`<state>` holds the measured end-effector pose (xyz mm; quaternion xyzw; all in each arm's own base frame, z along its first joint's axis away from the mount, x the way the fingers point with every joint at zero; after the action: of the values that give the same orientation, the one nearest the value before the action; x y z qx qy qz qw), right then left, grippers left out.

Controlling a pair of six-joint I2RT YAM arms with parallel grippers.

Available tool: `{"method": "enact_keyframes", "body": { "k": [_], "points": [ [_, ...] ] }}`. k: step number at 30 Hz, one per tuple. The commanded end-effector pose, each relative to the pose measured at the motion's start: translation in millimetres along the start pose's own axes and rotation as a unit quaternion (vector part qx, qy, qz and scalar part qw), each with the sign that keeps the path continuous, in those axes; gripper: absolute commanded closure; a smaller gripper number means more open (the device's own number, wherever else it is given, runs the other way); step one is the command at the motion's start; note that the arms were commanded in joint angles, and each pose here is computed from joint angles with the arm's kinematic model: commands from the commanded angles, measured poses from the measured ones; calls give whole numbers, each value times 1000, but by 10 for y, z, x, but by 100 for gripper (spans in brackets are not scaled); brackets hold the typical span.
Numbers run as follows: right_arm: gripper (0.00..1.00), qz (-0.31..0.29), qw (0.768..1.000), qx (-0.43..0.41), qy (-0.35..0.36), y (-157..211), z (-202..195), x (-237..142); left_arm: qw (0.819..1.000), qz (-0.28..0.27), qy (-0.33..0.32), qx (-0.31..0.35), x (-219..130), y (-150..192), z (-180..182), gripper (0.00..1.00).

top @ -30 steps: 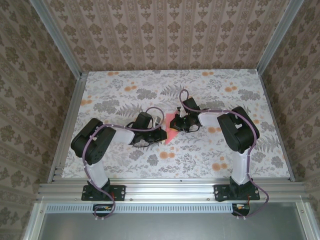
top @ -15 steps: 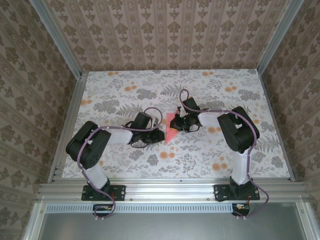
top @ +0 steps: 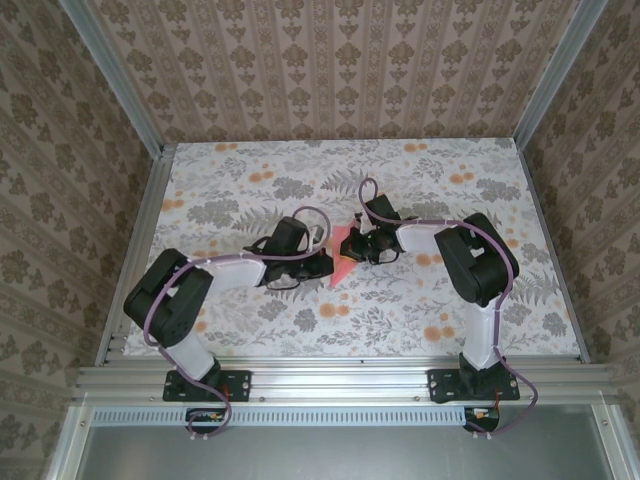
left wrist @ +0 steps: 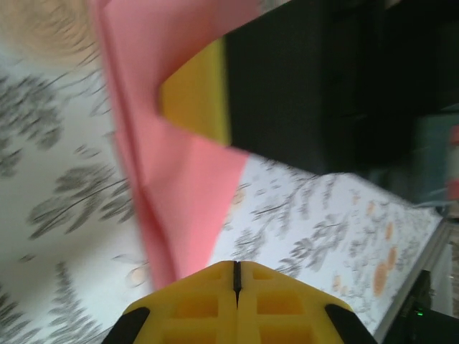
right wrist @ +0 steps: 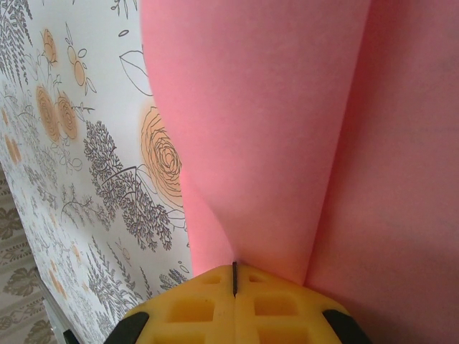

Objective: Fold a paper plane with a square sheet of paper (pick it up from the middle)
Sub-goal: Fourth fold the wing at the center of the table.

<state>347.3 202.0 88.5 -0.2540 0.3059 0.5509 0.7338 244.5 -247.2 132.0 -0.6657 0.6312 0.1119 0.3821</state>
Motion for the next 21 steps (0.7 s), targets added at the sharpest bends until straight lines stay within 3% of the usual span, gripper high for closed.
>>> {"method": "enact_keyframes", "body": {
  "k": [1,21],
  "points": [
    [95,5,999,16,44,21,-163,86,999,14,25,20,83,-127,-105,97],
    [95,8,999,17,48,20,-179,93,998,63,-14,-26,386,65,309,99]
  ]
}}
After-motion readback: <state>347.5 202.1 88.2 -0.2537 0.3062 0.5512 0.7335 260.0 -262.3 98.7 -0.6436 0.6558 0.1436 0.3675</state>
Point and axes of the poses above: each hand's point on the last joint's axis, 136 mm out from that joint toward the fingers, its own x axis out along the fingers, its own z axis along the line the jaws close on, y = z × x, the point moved 10 cm from there along -x, back along the fingers, and after that the axes turned 5 degrees about x, right-handed, at the moved point
